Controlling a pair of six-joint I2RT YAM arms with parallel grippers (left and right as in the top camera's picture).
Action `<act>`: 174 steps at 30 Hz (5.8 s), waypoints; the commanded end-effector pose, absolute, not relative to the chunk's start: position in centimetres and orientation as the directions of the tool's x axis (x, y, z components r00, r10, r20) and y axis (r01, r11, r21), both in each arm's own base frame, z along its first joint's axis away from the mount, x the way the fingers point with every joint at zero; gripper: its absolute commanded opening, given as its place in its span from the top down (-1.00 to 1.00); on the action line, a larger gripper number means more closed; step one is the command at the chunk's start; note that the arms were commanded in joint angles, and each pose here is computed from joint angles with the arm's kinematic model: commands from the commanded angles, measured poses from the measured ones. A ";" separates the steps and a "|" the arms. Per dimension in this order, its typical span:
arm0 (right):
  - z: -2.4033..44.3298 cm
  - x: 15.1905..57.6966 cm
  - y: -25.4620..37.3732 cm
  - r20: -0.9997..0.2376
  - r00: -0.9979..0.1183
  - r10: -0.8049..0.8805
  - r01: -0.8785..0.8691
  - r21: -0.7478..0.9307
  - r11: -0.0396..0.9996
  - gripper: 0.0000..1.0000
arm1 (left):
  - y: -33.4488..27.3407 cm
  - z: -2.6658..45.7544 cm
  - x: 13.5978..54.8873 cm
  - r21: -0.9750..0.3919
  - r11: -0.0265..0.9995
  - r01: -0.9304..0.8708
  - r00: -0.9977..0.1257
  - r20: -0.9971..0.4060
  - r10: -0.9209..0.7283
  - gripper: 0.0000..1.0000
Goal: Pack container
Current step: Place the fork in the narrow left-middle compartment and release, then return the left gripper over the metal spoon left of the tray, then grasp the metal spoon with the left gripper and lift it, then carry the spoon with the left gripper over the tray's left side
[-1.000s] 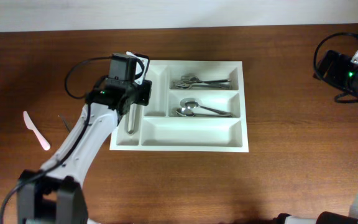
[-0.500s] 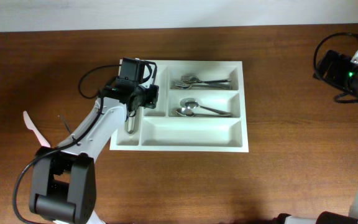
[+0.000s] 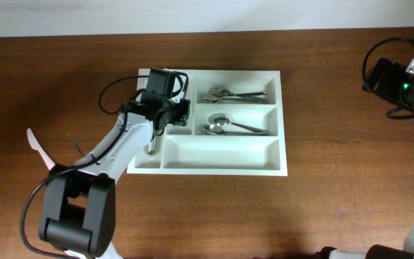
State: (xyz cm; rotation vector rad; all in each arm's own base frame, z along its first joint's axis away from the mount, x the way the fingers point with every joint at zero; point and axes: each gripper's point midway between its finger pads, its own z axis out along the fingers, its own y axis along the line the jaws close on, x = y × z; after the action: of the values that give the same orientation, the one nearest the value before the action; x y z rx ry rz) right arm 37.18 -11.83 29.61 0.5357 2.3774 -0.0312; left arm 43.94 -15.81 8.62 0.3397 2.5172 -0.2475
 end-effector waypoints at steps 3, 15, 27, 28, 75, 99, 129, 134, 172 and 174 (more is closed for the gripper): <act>29.4 37.1 -12.0 -0.631 -0.675 0.382 0.394 0.129 0.910 -0.98 | -15.6 8.2 43.9 -0.116 0.960 0.256 -0.816 -0.558 0.150 0.86; 29.4 37.1 -12.0 -0.631 -0.675 0.382 0.394 0.129 0.910 -0.97 | -10.9 14.8 45.3 -0.047 0.989 0.139 -0.815 -0.573 0.088 0.31; 29.4 37.1 -12.0 -0.631 -0.675 0.382 0.394 0.129 0.910 -0.97 | 4.4 17.5 39.6 0.121 0.945 -0.304 -0.877 -0.423 -0.228 -0.18; 29.4 37.1 -12.0 -0.631 -0.675 0.382 0.394 0.129 0.910 -0.97 | 5.6 16.6 38.7 0.116 0.925 -0.361 -0.871 -0.397 -0.290 -0.18; 29.4 37.1 -12.0 -0.631 -0.675 0.382 0.394 0.129 0.910 -0.97 | 11.0 2.3 29.4 0.578 0.800 -0.161 -0.986 -0.071 -0.148 0.17; 29.4 37.1 -12.0 -0.631 -0.675 0.382 0.394 0.129 0.910 -0.98 | 11.2 0.4 30.3 0.592 0.806 -0.023 -0.999 0.008 -0.034 0.27; 29.4 37.1 -12.0 -0.631 -0.675 0.382 0.394 0.129 0.910 -0.97 | 11.0 2.0 33.6 0.592 0.803 -0.066 -0.996 -0.081 -0.022 0.24; 29.4 37.1 -12.0 -0.631 -0.675 0.382 0.394 0.129 0.910 -0.97 | 12.5 5.6 34.7 0.679 0.730 -0.079 -0.996 -0.091 -0.023 0.24; 29.4 37.1 -12.0 -0.631 -0.675 0.382 0.394 0.129 0.910 -0.97 | 7.5 2.9 28.5 0.645 0.764 0.011 -0.999 0.047 -0.025 0.07; 29.4 37.1 -12.0 -0.631 -0.675 0.382 0.394 0.129 0.910 -0.97 | 7.9 2.8 28.3 0.644 0.765 0.003 -0.998 0.050 -0.038 0.07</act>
State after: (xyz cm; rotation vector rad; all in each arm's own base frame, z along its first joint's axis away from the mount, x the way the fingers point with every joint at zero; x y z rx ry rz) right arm 37.21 -11.84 29.54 0.5363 2.3796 -0.0309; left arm 28.46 6.91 2.06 0.0441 3.0426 1.0646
